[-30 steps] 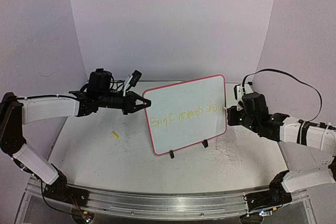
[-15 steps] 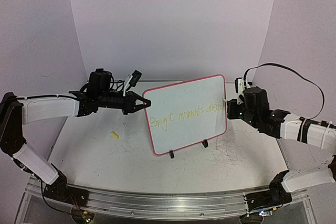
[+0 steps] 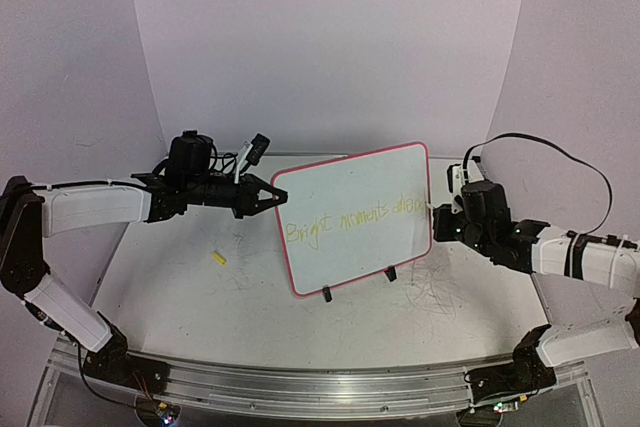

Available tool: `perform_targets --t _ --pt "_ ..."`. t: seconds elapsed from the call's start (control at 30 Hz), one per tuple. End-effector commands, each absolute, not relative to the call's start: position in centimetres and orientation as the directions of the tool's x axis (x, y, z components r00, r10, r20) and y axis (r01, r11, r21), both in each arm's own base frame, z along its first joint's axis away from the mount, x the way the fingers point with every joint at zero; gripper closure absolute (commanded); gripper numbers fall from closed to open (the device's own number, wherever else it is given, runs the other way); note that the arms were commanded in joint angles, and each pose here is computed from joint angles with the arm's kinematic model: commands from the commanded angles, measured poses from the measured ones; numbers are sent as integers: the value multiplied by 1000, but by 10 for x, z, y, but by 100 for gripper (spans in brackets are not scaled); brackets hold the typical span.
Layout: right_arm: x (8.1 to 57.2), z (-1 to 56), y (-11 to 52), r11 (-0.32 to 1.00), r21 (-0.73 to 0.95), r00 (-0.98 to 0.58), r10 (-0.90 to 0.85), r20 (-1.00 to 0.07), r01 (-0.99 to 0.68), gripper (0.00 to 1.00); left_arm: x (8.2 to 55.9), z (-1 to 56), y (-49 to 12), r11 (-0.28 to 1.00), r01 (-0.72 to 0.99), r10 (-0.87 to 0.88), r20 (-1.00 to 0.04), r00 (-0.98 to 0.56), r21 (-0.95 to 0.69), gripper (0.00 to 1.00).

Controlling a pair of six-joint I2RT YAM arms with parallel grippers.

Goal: Write a sentence on the whiteboard
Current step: Write a sentence on the whiteboard, then place the whiteboard at the center of the board.

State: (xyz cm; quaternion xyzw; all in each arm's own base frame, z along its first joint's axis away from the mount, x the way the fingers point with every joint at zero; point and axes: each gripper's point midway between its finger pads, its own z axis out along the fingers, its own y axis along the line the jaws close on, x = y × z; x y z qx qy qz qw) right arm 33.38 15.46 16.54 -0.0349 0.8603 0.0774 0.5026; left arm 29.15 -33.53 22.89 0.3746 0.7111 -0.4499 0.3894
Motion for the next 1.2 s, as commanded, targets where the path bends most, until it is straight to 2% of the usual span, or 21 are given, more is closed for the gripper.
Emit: perform_targets --t 0.0,0.47,0.83,1.03,1.17 --pt "332 163 156 982 124 -498 36 -867 -144 100 295 196 -330 360 896 291 -881 -373 -260 100" --pt "329 156 156 981 125 -522 29 -852 -150 100 295 196 -329 366 895 292 -881 -372 -256 100" --pt "295 219 161 922 275 -441 134 -888 -273 100 317 191 -318 492 844 286 -877 -387 -212 97" --pt "286 266 149 924 249 -325 150 -934 -290 100 322 196 -315 521 831 277 -883 -379 -193 75" --pt "289 274 149 930 216 -304 122 -945 -297 100 324 211 -313 536 826 255 -898 -358 -177 62"
